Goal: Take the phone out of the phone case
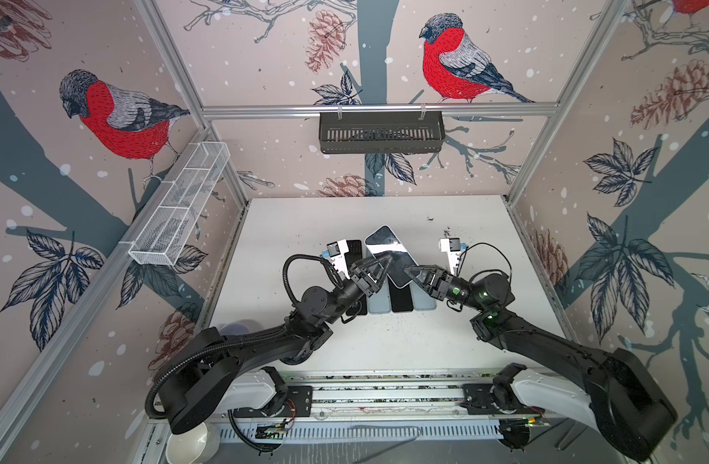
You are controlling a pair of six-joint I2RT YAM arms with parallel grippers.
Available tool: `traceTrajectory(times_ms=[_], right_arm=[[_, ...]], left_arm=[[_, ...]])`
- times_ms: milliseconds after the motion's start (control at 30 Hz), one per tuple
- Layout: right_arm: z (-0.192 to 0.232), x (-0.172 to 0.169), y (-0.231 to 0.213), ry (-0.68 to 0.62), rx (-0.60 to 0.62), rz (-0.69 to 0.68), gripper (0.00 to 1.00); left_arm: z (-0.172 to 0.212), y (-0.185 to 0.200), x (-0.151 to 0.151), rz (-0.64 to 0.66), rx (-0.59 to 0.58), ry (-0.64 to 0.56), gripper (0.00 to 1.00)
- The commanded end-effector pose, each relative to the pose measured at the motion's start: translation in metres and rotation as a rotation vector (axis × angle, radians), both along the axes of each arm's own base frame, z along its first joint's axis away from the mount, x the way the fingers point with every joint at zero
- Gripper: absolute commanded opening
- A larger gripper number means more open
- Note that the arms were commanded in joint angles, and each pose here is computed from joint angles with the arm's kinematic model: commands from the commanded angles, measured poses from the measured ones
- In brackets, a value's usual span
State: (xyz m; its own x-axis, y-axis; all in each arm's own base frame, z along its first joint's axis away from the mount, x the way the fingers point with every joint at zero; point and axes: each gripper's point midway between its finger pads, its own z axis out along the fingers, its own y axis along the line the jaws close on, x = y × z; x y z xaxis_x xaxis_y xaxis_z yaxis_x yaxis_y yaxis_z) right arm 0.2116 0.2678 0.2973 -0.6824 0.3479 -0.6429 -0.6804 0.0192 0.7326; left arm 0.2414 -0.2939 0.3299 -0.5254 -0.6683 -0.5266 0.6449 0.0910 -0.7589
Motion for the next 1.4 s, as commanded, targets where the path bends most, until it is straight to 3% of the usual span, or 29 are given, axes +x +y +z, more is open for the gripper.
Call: traceTrajectory(times_ms=[0, 200, 667, 700, 733, 767, 800, 900, 1067, 1367], right_arm=[[0.011, -0.007, -0.004, -0.066, 0.015, 0.002, 0.0], [0.012, -0.012, -0.006, -0.079, 0.004, 0.004, 0.0], [0.003, -0.015, -0.01, -0.076, -0.026, 0.017, 0.03], [0.002, -0.015, -0.011, -0.074, -0.028, 0.011, 0.09], [0.002, -0.016, -0.012, -0.078, -0.027, 0.008, 0.23], [0.002, -0.019, -0.014, -0.087, -0.024, 0.004, 0.51], [0.0, -0.022, -0.015, -0.092, -0.023, -0.002, 0.69], [-0.005, -0.031, -0.018, -0.128, -0.036, -0.048, 0.98], [-0.017, -0.042, -0.02, -0.167, -0.066, -0.083, 0.99], [-0.019, -0.051, -0.01, -0.18, -0.024, -0.032, 0.99]], left_arm=[[0.0, 0.004, 0.008, 0.031, 0.02, 0.003, 0.75], [-0.001, 0.003, 0.017, 0.0, 0.029, 0.02, 0.69], [-0.006, 0.001, 0.017, -0.028, 0.045, 0.025, 0.08], [-0.005, 0.002, 0.016, -0.028, 0.038, 0.023, 0.04], [-0.004, 0.004, 0.015, -0.023, 0.028, 0.022, 0.02], [-0.003, 0.007, 0.014, -0.014, 0.02, 0.025, 0.0], [-0.002, 0.011, 0.015, 0.0, 0.01, 0.033, 0.0], [0.004, 0.027, 0.019, 0.06, -0.049, 0.083, 0.0], [0.0, 0.058, 0.025, 0.199, -0.198, 0.209, 0.0], [-0.016, 0.058, 0.015, 0.249, -0.336, 0.319, 0.0]])
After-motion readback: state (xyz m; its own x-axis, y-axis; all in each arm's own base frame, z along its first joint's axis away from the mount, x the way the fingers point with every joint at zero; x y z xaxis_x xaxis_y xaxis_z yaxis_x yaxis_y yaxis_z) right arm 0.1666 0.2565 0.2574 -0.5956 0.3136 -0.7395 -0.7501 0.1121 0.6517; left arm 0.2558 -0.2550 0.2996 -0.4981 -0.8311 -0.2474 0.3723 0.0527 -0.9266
